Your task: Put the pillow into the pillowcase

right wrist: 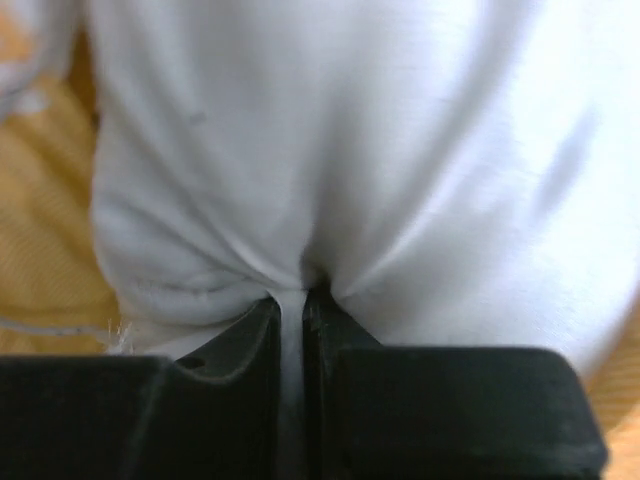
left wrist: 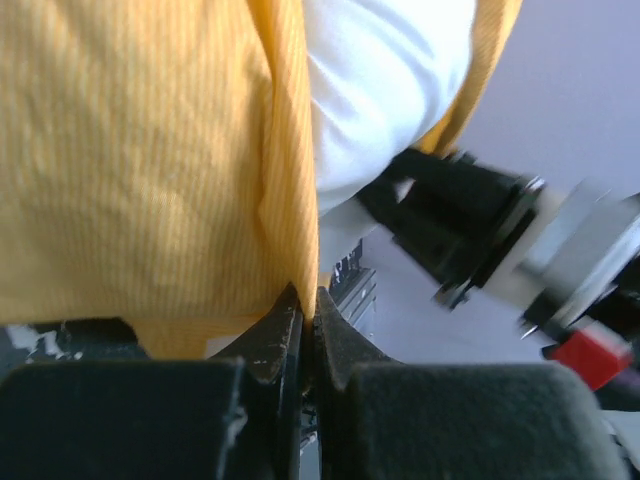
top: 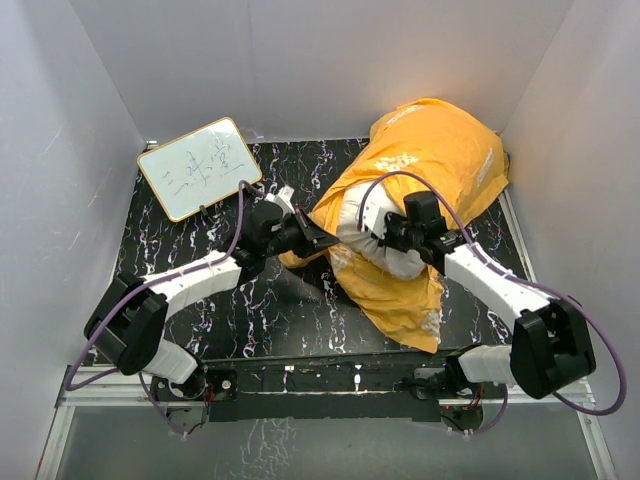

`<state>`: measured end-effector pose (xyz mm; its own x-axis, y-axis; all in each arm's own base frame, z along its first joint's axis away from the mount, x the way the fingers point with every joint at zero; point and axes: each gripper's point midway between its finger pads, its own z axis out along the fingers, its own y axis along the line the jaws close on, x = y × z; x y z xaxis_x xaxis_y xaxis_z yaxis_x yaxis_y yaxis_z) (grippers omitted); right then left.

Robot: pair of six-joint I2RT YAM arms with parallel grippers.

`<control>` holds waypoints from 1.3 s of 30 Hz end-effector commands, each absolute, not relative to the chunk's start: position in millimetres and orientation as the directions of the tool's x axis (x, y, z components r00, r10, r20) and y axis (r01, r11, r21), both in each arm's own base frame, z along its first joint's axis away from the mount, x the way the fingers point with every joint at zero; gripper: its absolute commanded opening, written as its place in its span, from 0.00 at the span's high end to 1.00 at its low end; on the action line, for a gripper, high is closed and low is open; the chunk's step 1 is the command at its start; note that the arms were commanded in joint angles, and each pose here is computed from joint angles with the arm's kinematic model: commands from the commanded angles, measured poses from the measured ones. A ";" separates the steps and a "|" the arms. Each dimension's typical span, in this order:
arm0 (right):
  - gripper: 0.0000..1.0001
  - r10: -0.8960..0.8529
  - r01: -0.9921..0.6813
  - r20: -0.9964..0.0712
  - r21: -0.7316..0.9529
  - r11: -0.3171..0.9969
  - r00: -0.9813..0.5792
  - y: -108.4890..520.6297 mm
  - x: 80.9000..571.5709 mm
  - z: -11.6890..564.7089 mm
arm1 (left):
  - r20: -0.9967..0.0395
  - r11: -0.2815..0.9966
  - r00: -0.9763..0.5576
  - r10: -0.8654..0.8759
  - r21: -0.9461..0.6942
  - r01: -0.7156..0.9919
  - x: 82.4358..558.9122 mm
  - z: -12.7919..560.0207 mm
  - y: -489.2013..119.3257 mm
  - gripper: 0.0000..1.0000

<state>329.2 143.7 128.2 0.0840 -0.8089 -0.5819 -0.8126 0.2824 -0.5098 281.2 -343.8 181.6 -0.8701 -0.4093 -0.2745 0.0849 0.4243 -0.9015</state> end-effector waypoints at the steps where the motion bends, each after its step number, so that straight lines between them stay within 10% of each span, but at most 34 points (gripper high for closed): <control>1: 0.92 -0.683 -0.369 -0.718 -0.676 0.638 0.133 124.5 428.6 277.3 | -0.231 0.407 -0.935 -0.271 -0.907 0.106 223.6 185.9 -332.5 1.00; 18: 0.92 -0.700 -0.735 -0.709 -0.428 0.526 -0.087 158.5 368.6 124.5 | -0.291 0.344 -0.943 -0.160 -0.912 0.223 220.9 246.8 -320.2 0.98; 27: 0.81 -0.617 -0.946 -0.776 -0.089 0.311 -0.129 202.3 303.1 120.7 | -0.599 0.483 -0.769 -0.223 -0.753 0.446 237.0 269.9 -288.2 0.53; 33: 0.81 -0.534 -0.941 -0.808 0.071 0.330 -0.248 221.1 300.5 121.5 | -0.470 0.378 -0.754 -0.459 -0.871 0.312 231.2 265.5 -285.4 0.46; 39: 0.81 -0.492 -0.917 -0.821 0.092 0.388 -0.290 230.4 325.7 138.6 | -0.316 0.544 -0.820 -0.478 -0.839 0.007 220.4 203.5 -309.3 0.40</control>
<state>310.1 215.6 119.1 -0.2416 -0.5557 -0.7955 -0.9339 0.3558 0.0351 214.8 -302.0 225.4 -0.8280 -0.3839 -0.4087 0.2098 0.4639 -0.8607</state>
